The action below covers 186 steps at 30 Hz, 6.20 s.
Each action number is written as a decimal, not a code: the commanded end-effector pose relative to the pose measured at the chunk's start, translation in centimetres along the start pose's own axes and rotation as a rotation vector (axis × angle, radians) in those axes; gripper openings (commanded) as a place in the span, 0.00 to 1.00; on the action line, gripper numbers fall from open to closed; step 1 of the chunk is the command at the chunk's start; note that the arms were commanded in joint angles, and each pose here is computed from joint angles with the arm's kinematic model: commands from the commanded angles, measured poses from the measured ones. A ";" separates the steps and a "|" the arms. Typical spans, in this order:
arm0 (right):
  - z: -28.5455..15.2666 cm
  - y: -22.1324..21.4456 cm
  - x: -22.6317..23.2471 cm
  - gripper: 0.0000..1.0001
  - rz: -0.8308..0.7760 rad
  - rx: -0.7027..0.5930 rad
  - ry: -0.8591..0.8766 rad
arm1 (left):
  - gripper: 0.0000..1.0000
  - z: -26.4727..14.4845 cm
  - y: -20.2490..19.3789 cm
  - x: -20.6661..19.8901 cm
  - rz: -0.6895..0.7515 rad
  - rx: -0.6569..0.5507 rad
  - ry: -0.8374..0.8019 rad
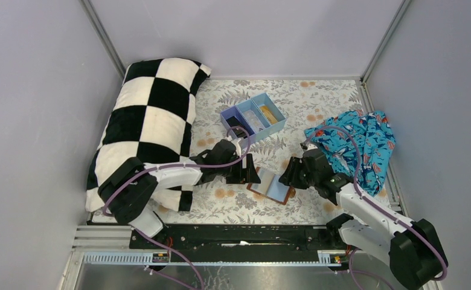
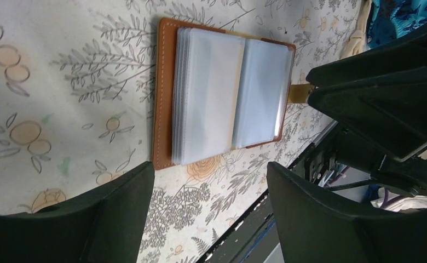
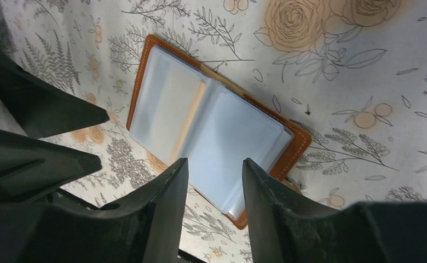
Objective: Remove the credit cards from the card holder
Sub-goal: Remove the credit card from the card holder, then place the credit card in the storage box.
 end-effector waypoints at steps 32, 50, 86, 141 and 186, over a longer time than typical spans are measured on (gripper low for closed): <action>3.7 -2.0 -0.8 0.48 0.086 0.053 0.016 | 0.66 3.2 1.3 -5.3 0.037 0.076 -0.255; 1.4 -1.4 -2.3 0.49 0.138 -0.088 -0.071 | 0.62 3.9 0.1 -8.1 0.008 0.152 -0.423; 1.8 -1.3 -0.7 0.25 0.065 -0.069 0.055 | 0.62 5.5 0.4 -5.4 0.040 0.120 -0.182; 1.4 -1.2 -0.9 0.33 0.061 -0.041 0.012 | 0.00 -0.5 3.9 -1.6 0.008 -0.019 -0.172; -1.9 10.3 10.5 0.00 -0.153 -0.237 0.461 | 0.60 -9.6 7.0 -6.7 0.082 -0.174 -0.350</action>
Point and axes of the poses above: each gripper's point midway between its finger pads, its own z axis out along the fingers, its own x axis along the line the jaws close on, y = z × x, the point moved 4 cm from there along -z, back along the fingers, and after that the axes turned 6 degrees about -z, right-handed, at the moved point
